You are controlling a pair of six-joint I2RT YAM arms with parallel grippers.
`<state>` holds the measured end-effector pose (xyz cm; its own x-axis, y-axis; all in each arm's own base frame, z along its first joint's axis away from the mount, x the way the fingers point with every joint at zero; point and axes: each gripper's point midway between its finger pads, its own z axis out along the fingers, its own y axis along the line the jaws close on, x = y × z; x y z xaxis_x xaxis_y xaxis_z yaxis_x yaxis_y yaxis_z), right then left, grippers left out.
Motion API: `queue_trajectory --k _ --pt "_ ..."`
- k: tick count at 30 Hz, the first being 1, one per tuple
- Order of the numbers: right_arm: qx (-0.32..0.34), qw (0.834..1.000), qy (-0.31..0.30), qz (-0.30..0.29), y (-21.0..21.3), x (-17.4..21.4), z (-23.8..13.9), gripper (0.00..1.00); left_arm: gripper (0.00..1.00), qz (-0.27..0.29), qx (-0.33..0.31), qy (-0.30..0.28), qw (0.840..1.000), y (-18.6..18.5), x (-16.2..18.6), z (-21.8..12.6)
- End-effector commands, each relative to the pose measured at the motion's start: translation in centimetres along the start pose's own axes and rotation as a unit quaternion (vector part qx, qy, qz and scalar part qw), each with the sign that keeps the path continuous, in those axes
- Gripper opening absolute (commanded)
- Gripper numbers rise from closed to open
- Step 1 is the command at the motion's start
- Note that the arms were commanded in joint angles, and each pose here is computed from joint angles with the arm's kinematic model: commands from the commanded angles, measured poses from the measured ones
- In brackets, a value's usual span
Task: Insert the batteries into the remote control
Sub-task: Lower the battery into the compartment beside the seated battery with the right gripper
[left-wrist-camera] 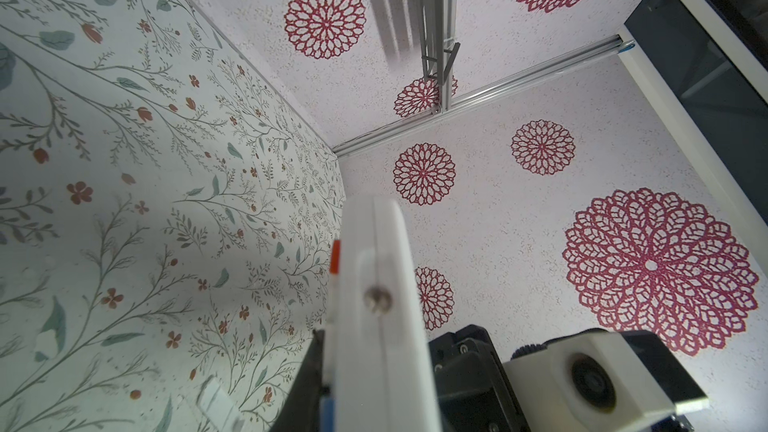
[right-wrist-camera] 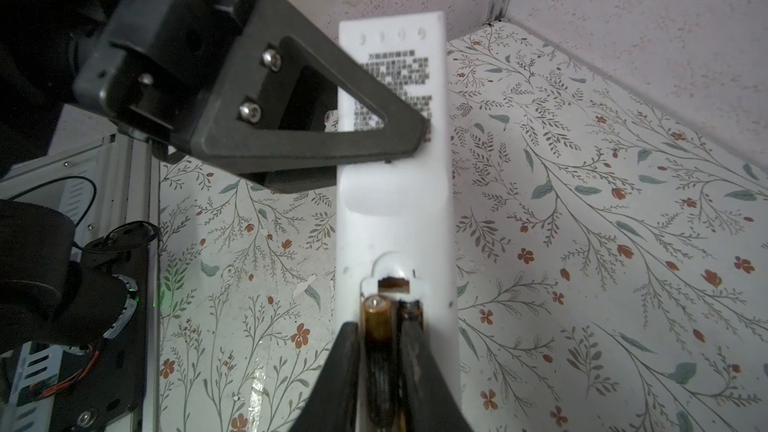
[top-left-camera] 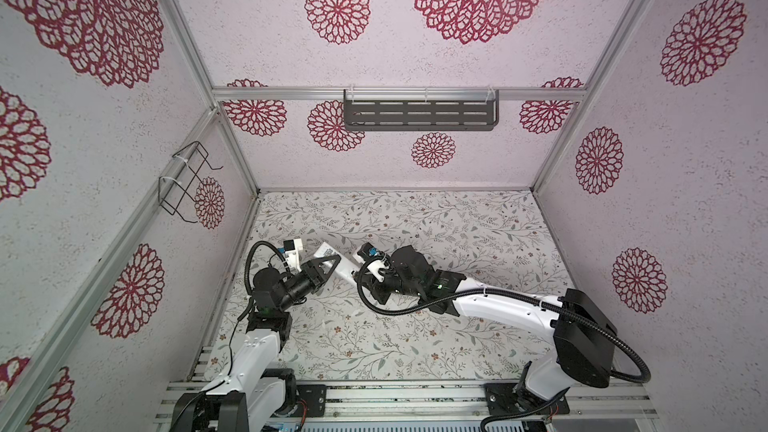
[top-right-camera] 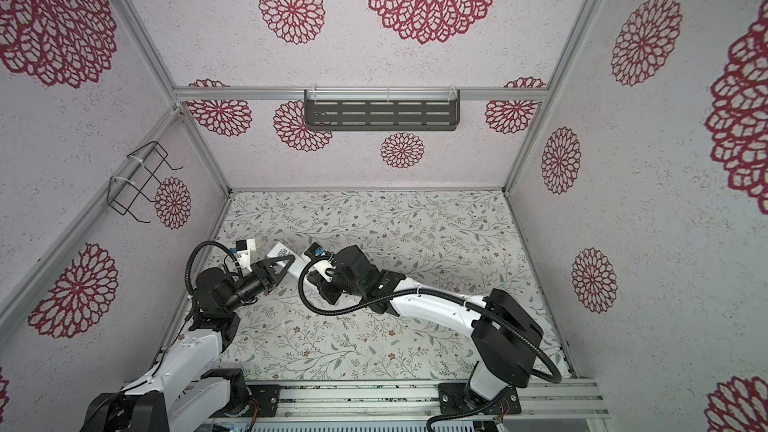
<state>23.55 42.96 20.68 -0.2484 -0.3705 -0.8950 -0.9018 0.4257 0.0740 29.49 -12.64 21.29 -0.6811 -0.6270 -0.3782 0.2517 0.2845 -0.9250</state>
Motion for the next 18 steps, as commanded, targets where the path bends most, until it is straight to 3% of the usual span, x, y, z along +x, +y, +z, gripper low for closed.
queue_trajectory --k 1,14,18 --pt "0.041 0.994 0.101 0.004 -1.8 5.8 0.4 0.23 0.00 0.058 0.101 0.026 0.993 -6.7 0.1 -0.4" --pt "0.023 0.996 0.084 -0.006 -1.3 4.0 0.4 0.22 0.00 0.057 0.098 0.025 0.993 -6.5 0.1 -0.3" --pt "0.020 0.996 0.083 -0.007 -1.2 3.9 0.4 0.28 0.00 0.057 0.098 0.025 0.993 -6.5 0.1 -0.3"
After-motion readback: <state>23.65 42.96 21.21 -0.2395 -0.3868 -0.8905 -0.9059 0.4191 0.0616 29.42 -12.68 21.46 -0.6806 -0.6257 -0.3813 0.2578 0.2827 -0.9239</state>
